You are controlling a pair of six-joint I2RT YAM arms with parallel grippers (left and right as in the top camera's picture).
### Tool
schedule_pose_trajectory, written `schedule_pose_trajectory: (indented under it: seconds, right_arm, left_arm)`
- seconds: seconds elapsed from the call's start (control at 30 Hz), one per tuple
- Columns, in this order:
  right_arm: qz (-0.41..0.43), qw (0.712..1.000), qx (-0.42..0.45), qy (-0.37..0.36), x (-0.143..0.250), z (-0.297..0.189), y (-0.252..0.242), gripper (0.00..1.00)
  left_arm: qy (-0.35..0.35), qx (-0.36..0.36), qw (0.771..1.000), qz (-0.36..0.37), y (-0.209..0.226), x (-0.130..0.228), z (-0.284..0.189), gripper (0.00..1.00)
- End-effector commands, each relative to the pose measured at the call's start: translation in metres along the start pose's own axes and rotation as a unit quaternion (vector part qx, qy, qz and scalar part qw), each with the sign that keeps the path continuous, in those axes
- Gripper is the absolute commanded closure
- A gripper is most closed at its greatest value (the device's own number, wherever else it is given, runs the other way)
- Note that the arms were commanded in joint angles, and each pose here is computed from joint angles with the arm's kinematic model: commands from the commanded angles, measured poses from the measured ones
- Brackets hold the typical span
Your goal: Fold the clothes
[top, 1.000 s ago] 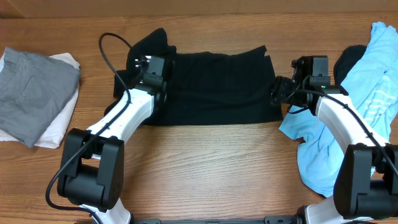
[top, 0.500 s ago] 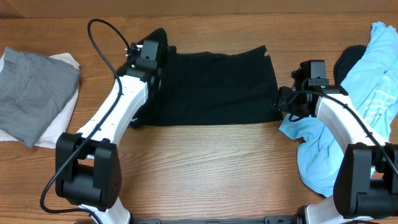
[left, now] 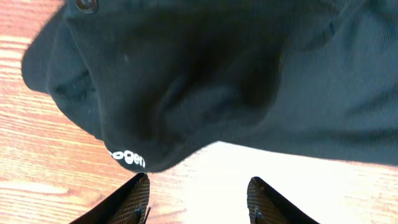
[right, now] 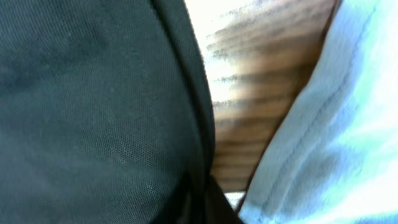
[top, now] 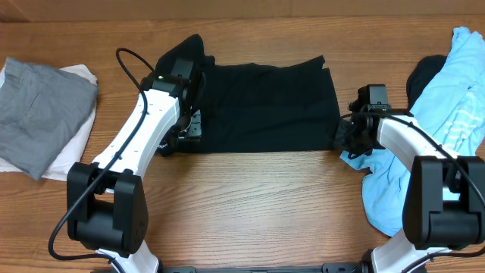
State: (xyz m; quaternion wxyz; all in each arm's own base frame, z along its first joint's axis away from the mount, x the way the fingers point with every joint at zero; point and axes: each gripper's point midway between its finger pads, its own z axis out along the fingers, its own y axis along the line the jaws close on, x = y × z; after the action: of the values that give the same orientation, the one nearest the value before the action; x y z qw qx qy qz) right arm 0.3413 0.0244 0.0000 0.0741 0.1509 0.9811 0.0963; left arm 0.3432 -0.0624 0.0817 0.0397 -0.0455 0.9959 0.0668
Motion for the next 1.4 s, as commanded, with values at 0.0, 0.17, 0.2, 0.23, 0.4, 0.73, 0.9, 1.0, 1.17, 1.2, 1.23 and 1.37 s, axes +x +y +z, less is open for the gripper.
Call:
schedule_pose_trajectory:
  seconds: [0.0,0.17,0.2,0.23,0.4,0.73,0.9,1.0,1.17,1.2,1.23,1.37]
  right_arm:
    - [0.014,0.999,0.036,0.035,0.018,0.003,-0.016,0.96]
    - [0.073,0.983,0.153,0.064,0.041,-0.007,-0.057,0.96]
    - [0.074,0.981,0.165,0.068,0.044,-0.009,-0.061,0.96]
    - [0.073,0.980,0.170,0.072,0.046,-0.010,-0.063,0.96]
    - [0.075,0.980,0.172,0.072,0.047,-0.010,-0.063,0.96]
    - [0.072,0.981,0.168,0.062,0.041,-0.008,-0.062,0.96]
    - [0.072,0.982,0.166,0.059,0.040,-0.008,-0.062,0.96]
    - [0.072,0.982,0.166,0.057,0.039,-0.008,-0.061,0.96]
    - [0.072,0.983,0.163,0.049,0.035,-0.007,-0.060,0.95]
    - [0.072,0.983,0.163,0.049,0.035,-0.007,-0.060,0.95]
    - [0.072,0.983,0.163,0.049,0.035,-0.007,-0.060,0.96]
    - [0.070,0.983,0.163,0.050,0.035,-0.007,-0.060,0.95]
  left_arm:
    - [0.020,0.008,1.000,-0.010,-0.002,0.007,0.006,0.46]
    - [0.037,0.020,0.999,-0.009,-0.006,0.016,0.011,0.50]
    - [0.043,0.025,0.999,-0.008,-0.008,0.020,0.014,0.50]
    - [0.047,0.027,0.998,-0.008,-0.009,0.022,0.015,0.50]
    - [0.073,0.027,0.997,0.026,-0.016,0.045,0.031,0.47]
    - [0.001,-0.010,0.996,0.087,-0.038,0.031,0.037,0.44]
    - [-0.002,-0.048,0.996,0.070,-0.024,0.031,0.037,0.44]
    - [-0.005,-0.131,0.991,0.019,0.007,0.036,0.031,0.46]
    - [-0.025,-0.156,0.987,-0.001,0.016,0.029,0.028,0.43]
    - [-0.035,-0.151,0.988,-0.007,0.015,0.024,0.028,0.42]
    - [-0.045,-0.139,0.989,-0.016,0.012,0.017,0.030,0.40]
    - [-0.051,-0.108,0.992,-0.036,0.008,0.009,0.035,0.42]
